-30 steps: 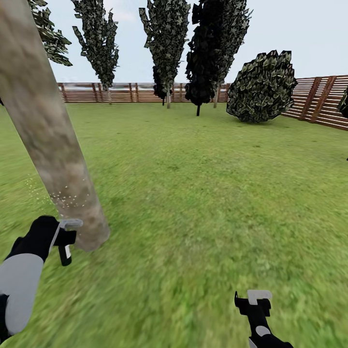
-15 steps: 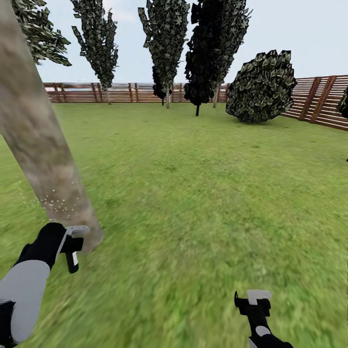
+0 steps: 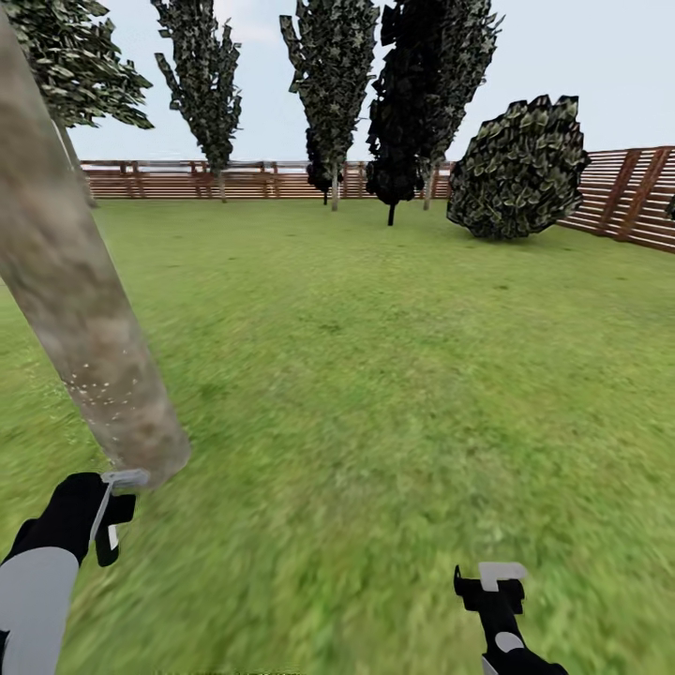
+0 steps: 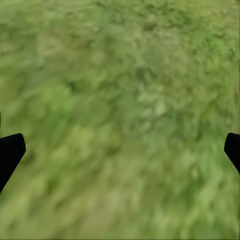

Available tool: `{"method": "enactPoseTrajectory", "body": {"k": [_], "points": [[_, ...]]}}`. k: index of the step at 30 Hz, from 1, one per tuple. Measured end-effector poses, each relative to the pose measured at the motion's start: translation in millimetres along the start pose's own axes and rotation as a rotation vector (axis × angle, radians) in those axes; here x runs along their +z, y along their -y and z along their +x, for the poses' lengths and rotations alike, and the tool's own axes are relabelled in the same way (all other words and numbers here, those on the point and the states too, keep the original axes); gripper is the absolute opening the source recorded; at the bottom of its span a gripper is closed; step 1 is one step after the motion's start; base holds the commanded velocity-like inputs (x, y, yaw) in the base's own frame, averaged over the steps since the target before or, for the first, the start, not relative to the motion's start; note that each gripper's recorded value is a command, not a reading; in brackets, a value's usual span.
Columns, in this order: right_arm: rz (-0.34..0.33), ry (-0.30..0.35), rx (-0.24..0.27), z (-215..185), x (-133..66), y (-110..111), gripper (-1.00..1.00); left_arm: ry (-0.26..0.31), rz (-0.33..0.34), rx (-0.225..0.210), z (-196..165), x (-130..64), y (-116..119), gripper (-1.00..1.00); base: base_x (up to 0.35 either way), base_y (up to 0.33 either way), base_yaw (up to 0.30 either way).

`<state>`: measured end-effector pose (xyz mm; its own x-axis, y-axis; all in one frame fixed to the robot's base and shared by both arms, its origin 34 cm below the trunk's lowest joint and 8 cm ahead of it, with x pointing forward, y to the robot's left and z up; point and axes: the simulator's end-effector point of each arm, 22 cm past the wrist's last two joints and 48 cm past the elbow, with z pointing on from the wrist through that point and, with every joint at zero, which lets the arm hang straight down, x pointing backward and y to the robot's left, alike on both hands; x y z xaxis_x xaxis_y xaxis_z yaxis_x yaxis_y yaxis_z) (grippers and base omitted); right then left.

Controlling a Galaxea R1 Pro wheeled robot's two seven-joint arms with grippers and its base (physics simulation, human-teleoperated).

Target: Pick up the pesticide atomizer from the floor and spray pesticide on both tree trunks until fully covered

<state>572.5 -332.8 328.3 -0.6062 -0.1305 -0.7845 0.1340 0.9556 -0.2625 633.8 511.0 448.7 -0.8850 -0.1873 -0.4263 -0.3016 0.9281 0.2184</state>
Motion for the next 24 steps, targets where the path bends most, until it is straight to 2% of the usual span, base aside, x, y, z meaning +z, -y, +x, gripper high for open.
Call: {"method": "enactPoseTrajectory", "body": {"k": [3,6,12,17,24], "points": [[-0.001,0.0,0.001,0,-0.2,-1,1.0,-0.005,0.012,0.001,3,1.1,8,-1.0,0.0,-0.038,0.276],[-0.001,0.0,0.001,0,-0.2,-1,1.0,-0.012,0.043,0.006,6,1.8,27,-1.0,0.032,-0.005,0.277],[-0.002,0.0,0.001,0,-0.5,-1,1.0,-0.016,0.056,0.012,8,1.4,35,-1.0,0.287,0.0,0.258],[0.001,0.001,0.001,-1,-0.2,0,1.0,-0.018,0.069,0.015,10,0.9,50,-1.0,0.324,-0.039,0.035],[0.002,0.002,0.0,-1,-0.1,1,1.0,-0.013,0.067,0.018,8,0.0,52,-1.0,0.277,-0.162,0.002]]}}
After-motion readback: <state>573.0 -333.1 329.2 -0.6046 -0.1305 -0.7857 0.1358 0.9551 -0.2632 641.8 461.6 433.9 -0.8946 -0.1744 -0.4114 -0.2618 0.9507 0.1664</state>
